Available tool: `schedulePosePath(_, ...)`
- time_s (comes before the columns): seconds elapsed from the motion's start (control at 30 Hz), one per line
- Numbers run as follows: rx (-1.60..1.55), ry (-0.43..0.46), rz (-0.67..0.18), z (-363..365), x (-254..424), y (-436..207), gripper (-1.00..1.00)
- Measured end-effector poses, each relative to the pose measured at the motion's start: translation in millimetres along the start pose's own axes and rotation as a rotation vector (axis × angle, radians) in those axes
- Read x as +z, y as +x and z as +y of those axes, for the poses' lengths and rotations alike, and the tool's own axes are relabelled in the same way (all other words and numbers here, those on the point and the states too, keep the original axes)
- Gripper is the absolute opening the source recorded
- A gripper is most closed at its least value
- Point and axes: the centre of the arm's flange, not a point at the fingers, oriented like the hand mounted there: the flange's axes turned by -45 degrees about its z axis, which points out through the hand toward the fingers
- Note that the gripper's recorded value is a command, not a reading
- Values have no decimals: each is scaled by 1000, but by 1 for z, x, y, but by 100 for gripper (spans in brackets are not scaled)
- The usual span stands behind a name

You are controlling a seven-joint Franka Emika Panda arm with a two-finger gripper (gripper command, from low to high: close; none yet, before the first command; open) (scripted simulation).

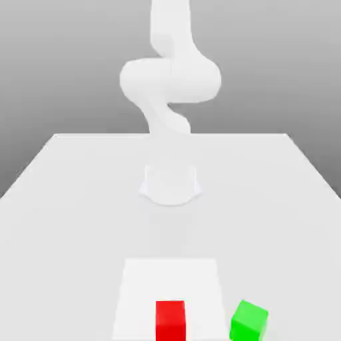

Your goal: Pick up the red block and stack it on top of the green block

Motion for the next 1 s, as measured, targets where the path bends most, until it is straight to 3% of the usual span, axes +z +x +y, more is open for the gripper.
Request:
schedulePosePath(0.37,-13,1,-316,1,210,-48,0)
schedulePosePath(0.8,-29,2,-682,3,400,-205,0)
schedulePosePath(0.97,-31,3,-727,3,452,-258,0)
schedulePosePath(1.0,-31,3,-728,4,461,-268,-100)
